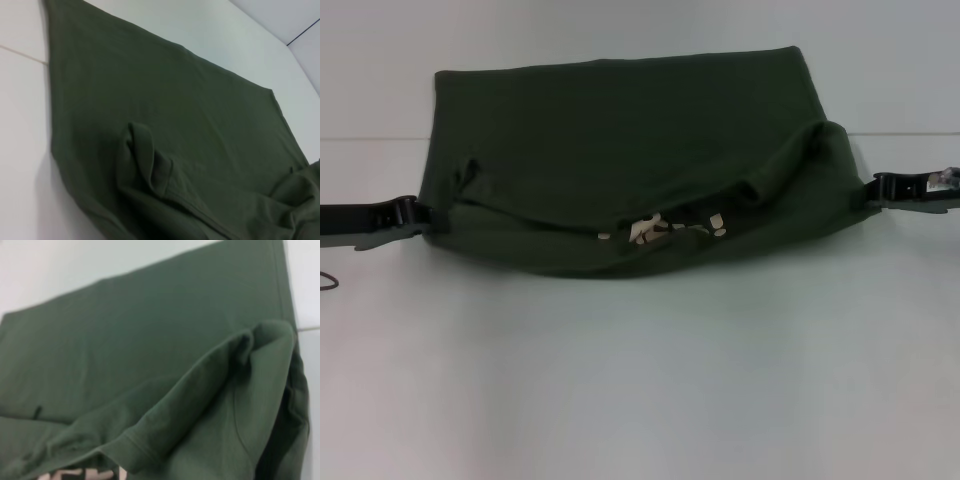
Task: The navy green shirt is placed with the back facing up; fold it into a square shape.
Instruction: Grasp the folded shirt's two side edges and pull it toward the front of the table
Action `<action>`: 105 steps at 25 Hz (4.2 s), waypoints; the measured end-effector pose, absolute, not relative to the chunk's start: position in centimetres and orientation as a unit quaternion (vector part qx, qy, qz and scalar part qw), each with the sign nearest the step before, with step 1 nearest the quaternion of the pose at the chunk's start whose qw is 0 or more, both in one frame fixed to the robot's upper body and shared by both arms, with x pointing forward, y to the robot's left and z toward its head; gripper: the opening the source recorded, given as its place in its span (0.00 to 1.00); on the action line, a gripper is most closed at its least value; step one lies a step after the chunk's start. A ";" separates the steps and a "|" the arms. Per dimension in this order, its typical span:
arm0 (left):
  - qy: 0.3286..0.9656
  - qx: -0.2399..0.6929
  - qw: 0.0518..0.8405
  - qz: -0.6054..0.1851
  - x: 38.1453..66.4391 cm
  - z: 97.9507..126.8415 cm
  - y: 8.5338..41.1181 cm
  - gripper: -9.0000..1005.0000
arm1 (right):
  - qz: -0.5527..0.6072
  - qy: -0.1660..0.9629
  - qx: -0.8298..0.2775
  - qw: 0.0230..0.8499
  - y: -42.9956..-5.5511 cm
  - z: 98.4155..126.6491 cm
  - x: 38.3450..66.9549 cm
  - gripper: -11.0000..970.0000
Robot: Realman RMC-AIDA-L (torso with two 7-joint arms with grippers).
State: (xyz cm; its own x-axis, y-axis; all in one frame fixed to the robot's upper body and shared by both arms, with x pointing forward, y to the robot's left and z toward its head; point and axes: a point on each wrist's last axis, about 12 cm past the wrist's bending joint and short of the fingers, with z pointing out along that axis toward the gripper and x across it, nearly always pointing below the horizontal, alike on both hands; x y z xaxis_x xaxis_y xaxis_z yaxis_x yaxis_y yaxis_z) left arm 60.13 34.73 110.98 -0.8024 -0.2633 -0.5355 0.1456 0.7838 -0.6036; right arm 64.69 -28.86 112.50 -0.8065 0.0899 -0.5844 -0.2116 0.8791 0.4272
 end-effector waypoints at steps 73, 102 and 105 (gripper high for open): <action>0.900 -0.027 0.277 -0.334 58.0 107.1 32.3 0.94 | 0.266 0.906 -0.014 0.330 -29.6 112.8 64.4 0.03; 0.909 0.003 0.268 -0.318 58.4 108.0 32.8 0.02 | 0.271 0.906 -0.011 0.326 -29.6 112.6 64.2 0.03; 0.904 0.003 0.259 -0.341 58.5 109.2 33.9 0.02 | 0.271 0.906 -0.008 0.326 -30.0 112.6 64.1 0.03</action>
State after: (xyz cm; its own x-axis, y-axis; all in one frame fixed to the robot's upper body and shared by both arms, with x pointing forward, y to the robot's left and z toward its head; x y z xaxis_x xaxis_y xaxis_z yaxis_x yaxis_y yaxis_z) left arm 58.54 33.93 109.17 -0.8655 -0.1722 -0.4703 0.1813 0.7676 -0.6148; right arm 64.13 -29.97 112.60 -0.7875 0.1623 -0.5946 -0.1907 0.8532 0.4854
